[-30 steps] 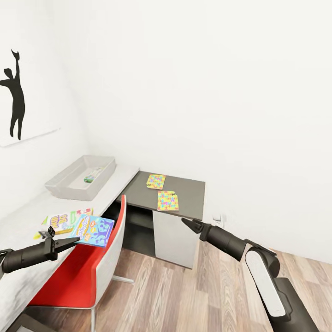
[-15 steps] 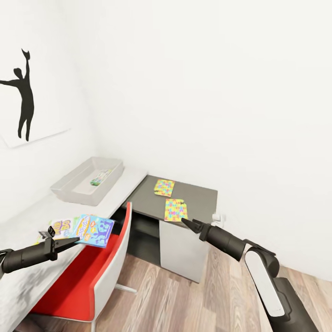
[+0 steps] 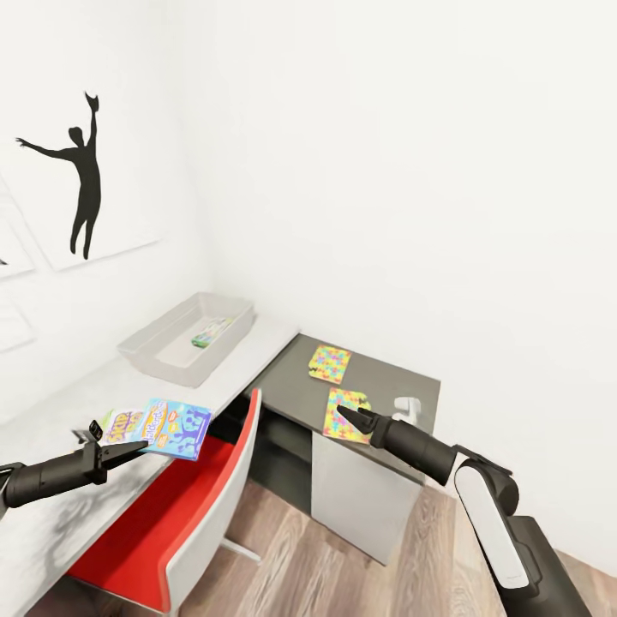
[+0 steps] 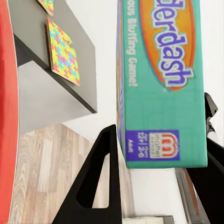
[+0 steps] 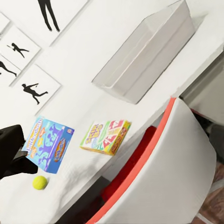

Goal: Put all the toys in the child's room - the three board games (two on the bed and one on the table), the two jigsaw puzzles on the table, and the tennis ball on the table - inside the toy box on the table in the child's room.

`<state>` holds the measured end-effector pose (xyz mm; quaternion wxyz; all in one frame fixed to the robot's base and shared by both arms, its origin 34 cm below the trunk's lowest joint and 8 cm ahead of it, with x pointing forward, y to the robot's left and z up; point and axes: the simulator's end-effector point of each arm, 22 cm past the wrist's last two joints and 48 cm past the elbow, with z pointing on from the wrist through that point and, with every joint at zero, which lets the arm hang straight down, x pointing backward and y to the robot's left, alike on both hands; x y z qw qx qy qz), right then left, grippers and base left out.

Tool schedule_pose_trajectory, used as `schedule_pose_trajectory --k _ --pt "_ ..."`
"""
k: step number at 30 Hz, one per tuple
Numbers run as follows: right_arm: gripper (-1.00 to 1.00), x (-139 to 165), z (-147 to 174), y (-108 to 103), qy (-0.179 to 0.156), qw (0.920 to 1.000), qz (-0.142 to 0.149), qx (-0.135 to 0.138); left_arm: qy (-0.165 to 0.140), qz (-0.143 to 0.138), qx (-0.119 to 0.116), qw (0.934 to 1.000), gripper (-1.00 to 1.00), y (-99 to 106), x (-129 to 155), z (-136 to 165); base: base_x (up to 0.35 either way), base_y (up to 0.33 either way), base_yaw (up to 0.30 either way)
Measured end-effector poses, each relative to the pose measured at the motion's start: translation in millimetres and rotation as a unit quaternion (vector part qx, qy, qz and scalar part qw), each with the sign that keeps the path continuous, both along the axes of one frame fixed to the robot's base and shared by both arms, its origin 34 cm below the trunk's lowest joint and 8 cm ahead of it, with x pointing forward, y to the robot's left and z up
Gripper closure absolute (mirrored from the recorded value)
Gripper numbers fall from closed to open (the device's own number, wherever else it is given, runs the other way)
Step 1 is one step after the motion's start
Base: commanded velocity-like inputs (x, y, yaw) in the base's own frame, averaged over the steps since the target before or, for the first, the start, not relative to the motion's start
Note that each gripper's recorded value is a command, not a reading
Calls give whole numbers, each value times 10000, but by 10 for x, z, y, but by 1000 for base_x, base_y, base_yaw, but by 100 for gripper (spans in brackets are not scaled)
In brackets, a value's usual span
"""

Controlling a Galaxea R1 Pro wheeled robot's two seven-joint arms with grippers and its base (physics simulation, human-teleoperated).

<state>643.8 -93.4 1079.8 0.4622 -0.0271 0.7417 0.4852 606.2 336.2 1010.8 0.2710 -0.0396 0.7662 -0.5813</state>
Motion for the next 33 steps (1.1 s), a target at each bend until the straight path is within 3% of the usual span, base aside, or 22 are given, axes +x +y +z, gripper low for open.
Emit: schedule_pose_trajectory --k 24,33 --pt "-100 -1 -1 -4 -3 10000 3 -4 10 -3 4 10000 100 -2 -2 -6 318 -15 290" --pt "-100 0 2 -8 -11 10000 15 5 12 -2 9 10000 100 2 2 -8 135 -74 283"
